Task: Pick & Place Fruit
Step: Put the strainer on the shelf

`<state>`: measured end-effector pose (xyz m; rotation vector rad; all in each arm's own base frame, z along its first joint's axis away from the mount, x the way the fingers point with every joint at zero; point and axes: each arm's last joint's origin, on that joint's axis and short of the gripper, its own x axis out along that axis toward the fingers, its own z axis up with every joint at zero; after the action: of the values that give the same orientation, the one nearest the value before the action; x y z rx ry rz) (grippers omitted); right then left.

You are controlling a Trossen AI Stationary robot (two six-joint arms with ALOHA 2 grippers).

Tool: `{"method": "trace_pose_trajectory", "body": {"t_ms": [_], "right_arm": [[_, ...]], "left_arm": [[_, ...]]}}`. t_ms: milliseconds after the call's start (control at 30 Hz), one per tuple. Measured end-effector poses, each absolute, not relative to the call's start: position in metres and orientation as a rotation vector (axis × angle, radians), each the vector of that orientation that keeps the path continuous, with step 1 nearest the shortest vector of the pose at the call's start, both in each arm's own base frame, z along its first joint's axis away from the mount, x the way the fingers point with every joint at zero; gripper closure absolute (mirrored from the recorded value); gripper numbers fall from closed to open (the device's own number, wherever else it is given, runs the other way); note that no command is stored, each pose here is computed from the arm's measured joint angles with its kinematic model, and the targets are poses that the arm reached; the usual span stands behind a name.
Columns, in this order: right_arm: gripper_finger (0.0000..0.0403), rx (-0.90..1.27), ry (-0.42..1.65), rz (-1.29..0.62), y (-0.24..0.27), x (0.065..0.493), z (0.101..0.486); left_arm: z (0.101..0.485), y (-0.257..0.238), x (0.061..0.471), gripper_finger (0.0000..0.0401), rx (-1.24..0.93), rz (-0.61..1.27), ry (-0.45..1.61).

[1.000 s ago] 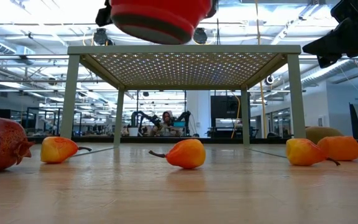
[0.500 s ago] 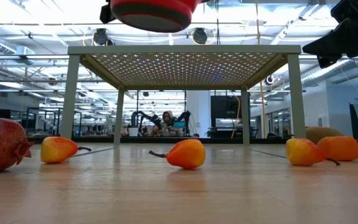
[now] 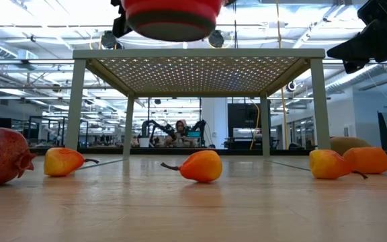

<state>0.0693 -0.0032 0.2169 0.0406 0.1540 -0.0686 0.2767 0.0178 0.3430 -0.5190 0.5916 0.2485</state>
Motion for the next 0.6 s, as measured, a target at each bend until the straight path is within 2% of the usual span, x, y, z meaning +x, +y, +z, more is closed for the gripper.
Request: {"method": "trace_pose_trajectory", "body": {"t_ms": [600], "right_arm": [[0.0403, 0.041, 0.154, -0.069, -0.003, 0.069, 0.217]], "left_arm": [[0.335, 0.049, 0.272, 0.0391, -0.511, 0.224, 0.632]]}}
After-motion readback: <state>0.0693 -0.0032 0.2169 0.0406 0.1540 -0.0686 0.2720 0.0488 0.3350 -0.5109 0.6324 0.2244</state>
